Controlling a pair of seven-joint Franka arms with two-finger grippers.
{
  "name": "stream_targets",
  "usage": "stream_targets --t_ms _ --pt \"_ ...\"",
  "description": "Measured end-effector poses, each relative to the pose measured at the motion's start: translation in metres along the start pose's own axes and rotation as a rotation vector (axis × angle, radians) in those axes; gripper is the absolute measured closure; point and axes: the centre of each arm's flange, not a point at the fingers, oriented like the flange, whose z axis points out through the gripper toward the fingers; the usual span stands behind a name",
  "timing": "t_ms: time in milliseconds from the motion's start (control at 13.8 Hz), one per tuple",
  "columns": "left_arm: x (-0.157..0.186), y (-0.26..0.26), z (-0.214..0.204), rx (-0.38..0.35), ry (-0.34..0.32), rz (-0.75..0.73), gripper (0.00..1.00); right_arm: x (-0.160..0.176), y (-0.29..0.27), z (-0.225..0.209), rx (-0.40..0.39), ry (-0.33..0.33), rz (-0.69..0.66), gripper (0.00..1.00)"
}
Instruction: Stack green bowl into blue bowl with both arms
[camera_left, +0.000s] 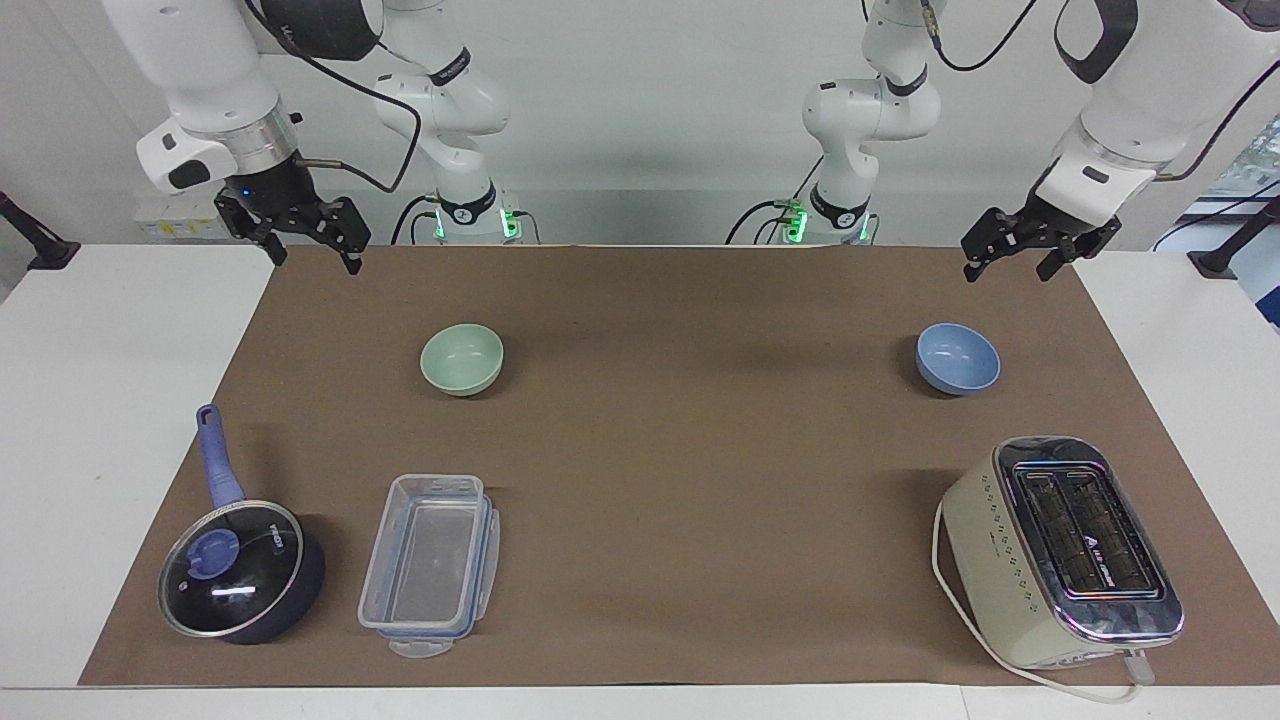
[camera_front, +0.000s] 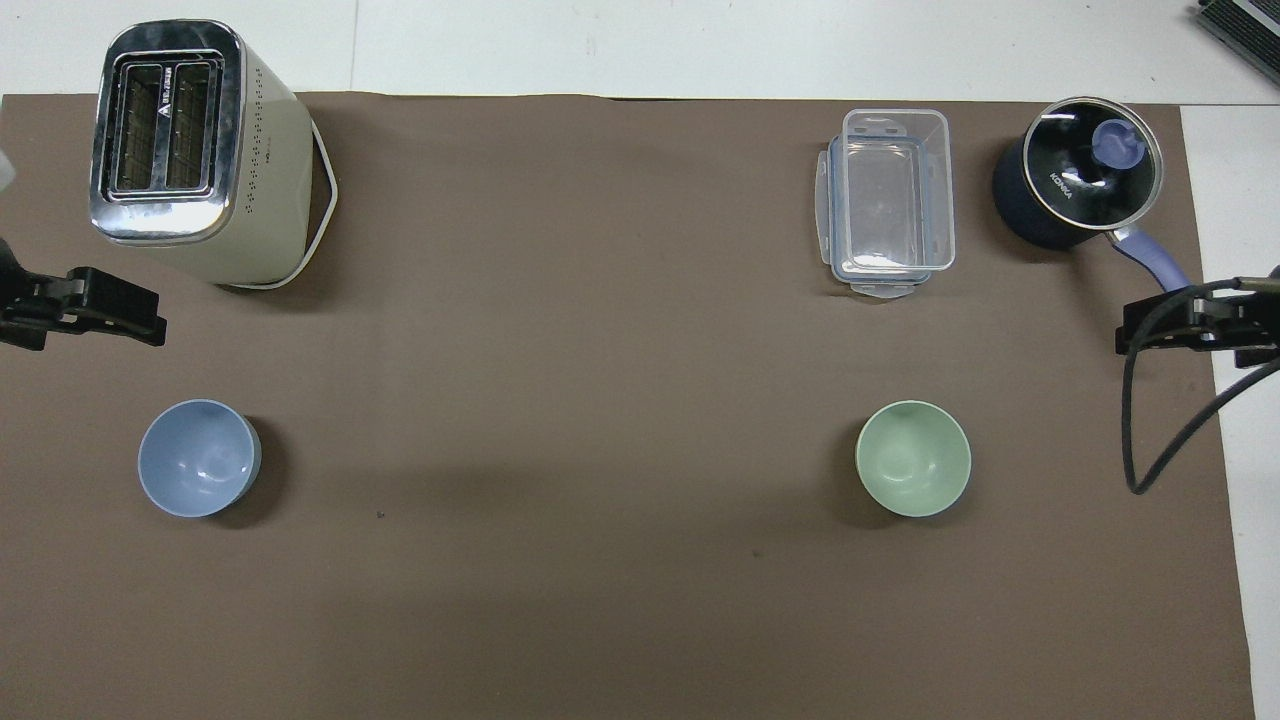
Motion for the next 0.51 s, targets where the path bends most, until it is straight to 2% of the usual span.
stream_targets --t_ms 508 --pt "0.0001 -0.0013 0.0023 0.000 -0.004 -0.002 0.00 0.0001 0.0000 -0.0001 0.000 0.001 0.000 0.00"
